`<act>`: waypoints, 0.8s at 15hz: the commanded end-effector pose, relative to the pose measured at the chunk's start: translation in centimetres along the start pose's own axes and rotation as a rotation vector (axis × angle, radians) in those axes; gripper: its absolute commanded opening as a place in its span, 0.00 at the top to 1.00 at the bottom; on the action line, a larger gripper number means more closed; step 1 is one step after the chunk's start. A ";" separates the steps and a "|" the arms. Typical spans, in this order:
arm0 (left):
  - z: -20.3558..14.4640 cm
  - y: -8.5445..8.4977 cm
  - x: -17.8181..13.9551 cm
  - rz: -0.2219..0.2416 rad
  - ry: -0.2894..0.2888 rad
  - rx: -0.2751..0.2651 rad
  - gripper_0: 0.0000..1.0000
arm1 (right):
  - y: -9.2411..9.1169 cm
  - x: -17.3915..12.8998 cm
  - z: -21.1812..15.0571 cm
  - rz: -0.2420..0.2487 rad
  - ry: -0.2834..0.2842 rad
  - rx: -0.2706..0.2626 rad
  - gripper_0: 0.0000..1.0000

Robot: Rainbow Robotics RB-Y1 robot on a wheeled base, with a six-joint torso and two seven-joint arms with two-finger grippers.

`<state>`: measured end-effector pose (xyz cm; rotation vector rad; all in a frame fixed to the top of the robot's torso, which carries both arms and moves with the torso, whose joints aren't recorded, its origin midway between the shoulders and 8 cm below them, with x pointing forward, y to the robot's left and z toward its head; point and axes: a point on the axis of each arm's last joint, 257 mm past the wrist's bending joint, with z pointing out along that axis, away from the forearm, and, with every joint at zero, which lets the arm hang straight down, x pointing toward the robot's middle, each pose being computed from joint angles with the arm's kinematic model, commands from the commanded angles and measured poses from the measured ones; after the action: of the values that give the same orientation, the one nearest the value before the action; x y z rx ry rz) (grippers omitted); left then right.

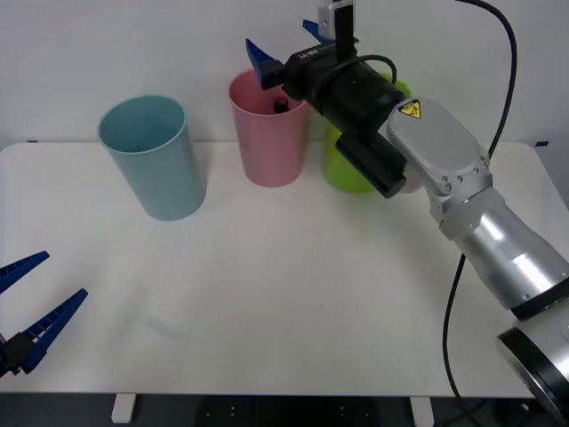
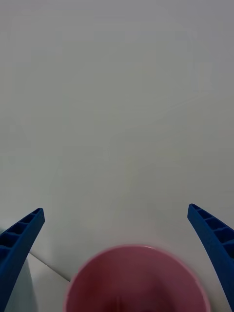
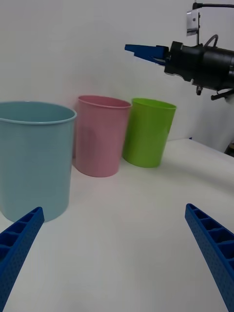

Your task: Grasp the object on the table and drop it into the matching bin: aluminum can to the light blue bin, PET bottle to the pink bin.

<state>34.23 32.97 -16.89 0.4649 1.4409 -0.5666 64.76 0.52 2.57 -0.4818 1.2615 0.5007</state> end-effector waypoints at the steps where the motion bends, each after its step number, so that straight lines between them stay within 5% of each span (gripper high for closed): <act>1: 0.0 0.0 0.0 0.000 0.000 0.000 0.00 | 0.1 0.2 -3.6 -0.028 -0.007 -0.036 0.00; 12: 0.0 0.0 0.0 0.000 0.000 0.000 0.00 | 0.4 1.6 -18.4 -0.096 0.046 -0.203 0.00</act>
<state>34.22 32.97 -16.89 0.4649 1.4410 -0.5667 51.29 -9.50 -3.00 -0.7144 1.2283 0.5408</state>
